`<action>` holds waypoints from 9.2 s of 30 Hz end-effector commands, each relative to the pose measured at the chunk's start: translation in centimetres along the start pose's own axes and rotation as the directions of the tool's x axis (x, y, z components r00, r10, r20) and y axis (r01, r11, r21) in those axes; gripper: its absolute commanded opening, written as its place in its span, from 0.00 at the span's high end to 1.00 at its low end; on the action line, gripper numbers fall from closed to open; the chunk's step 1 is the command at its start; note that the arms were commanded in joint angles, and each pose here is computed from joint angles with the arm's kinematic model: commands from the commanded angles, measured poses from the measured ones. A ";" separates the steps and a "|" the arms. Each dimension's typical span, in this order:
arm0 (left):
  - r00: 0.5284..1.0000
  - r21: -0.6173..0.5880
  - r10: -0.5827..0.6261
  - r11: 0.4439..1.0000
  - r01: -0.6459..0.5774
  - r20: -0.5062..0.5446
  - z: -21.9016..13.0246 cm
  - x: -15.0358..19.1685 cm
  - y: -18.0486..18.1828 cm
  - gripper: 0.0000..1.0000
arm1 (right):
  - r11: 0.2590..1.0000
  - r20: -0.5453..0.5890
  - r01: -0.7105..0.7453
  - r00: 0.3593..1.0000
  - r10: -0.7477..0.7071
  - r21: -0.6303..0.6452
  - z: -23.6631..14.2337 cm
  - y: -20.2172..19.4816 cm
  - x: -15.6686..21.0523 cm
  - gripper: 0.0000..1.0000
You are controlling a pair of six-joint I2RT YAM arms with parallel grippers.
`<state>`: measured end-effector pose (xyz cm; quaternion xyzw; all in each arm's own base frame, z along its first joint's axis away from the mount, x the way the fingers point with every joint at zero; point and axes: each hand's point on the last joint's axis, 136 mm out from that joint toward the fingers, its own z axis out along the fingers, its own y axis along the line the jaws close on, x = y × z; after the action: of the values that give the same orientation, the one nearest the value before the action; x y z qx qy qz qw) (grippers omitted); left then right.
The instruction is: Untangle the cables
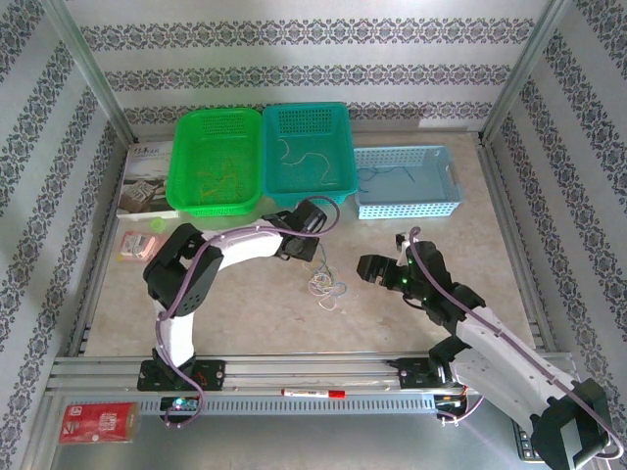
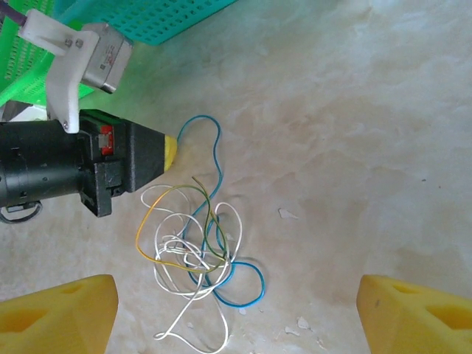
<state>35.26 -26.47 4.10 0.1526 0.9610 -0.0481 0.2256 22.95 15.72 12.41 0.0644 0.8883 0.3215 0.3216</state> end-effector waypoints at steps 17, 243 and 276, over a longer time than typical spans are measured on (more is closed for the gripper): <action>0.946 0.346 -0.033 0.934 -0.086 0.322 -15.7 -5.5 -4.6 1.00 | 0.962 0.044 0.240 0.971 -0.237 -0.131 -0.5 5.8 -3.2 0.16; 0.757 0.431 -0.558 0.807 0.403 0.338 -15.9 5.3 4.6 0.00 | 0.916 -0.234 0.327 0.895 -0.379 -0.234 9.9 12.0 7.4 0.42; 0.925 0.366 -0.358 0.884 0.291 0.128 -9.8 6.9 1.4 0.30 | 0.970 -0.126 0.242 0.962 -0.243 -0.020 5.2 0.4 7.5 1.00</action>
<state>25.65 -21.20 9.97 -0.0043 0.9175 -0.2684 0.2933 19.62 22.58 5.98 -0.0974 0.9057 0.2980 0.2855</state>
